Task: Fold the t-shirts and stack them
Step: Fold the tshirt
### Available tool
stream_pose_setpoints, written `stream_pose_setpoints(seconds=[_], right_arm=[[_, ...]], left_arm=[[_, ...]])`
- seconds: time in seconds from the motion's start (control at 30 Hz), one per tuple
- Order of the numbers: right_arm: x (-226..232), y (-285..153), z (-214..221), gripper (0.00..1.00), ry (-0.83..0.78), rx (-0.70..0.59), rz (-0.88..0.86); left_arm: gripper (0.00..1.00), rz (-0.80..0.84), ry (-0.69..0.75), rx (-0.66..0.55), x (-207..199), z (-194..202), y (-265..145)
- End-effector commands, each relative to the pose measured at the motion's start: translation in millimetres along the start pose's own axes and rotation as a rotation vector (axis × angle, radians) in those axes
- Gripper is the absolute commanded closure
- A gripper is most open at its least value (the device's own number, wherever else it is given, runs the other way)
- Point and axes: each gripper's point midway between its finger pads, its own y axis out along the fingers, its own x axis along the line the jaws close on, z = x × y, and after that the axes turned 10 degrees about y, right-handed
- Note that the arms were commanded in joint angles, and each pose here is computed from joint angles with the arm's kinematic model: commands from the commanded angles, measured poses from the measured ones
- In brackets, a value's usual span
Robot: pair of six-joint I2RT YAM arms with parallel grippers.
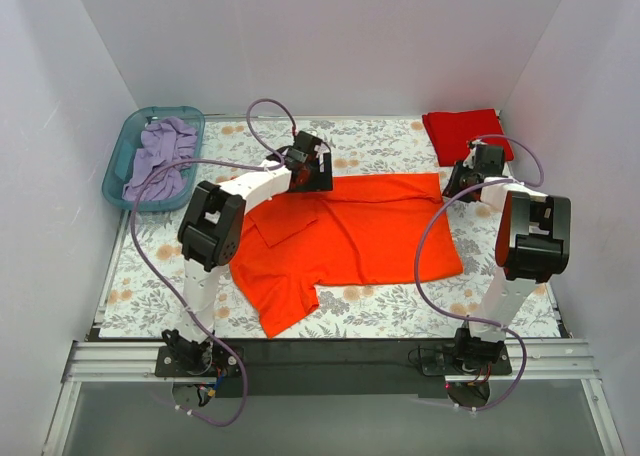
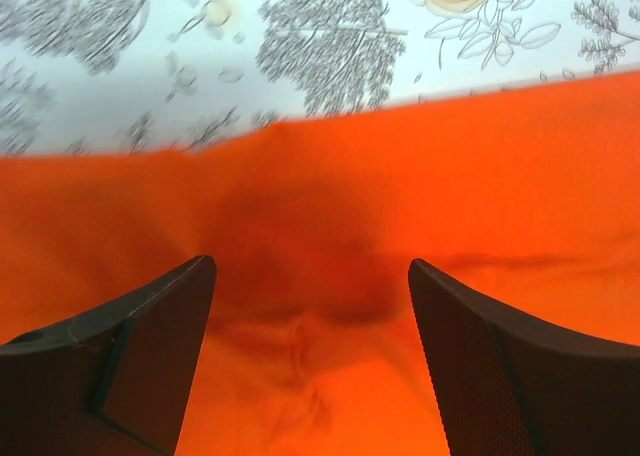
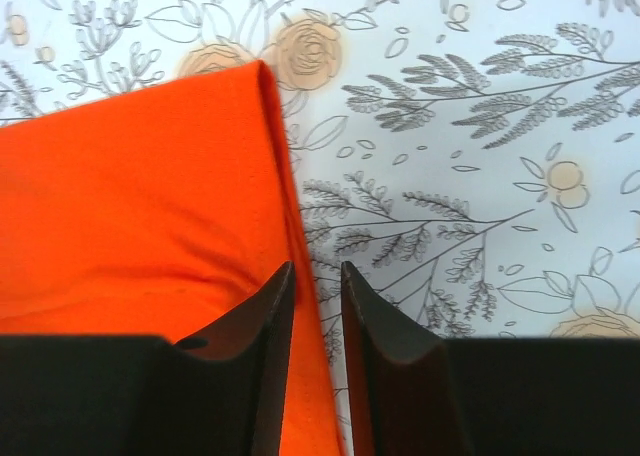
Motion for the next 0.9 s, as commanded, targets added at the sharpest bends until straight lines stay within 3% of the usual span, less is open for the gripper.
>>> stream_pose_setpoints(seconds=[0.0, 0.17, 0.37, 0.47, 0.67, 0.87], right_arm=[[34.8, -18.2, -33.2, 0.68, -0.018, -0.087, -0.115], [60.6, -16.3, -37.5, 0.67, -0.02, -0.091, -0.249], [71.8, 1.1, -31.8, 0.67, 0.048, -0.057, -0.327], [69.4, 13.7, -26.7, 0.68, 0.067, -0.034, -0.323], [51.6, 35.3, -16.5, 0.68, 0.105, -0.006, -0.267], [19.1, 49.2, -24.9, 0.68, 0.186, -0.018, -0.195]], left_arm=[[0.23, -0.013, -0.054, -0.166, 9.6, -58.1, -83.6], [0.24, -0.126, -0.137, -0.105, 62.6, -22.3, -83.7], [0.36, -0.187, -0.264, -0.033, 126.9, 4.8, -68.9], [0.46, -0.213, -0.277, 0.001, 142.0, 15.4, -56.8], [0.57, -0.267, -0.294, 0.053, 167.2, 30.7, -32.9], [0.58, -0.297, -0.308, 0.098, 185.4, 36.8, -12.1]])
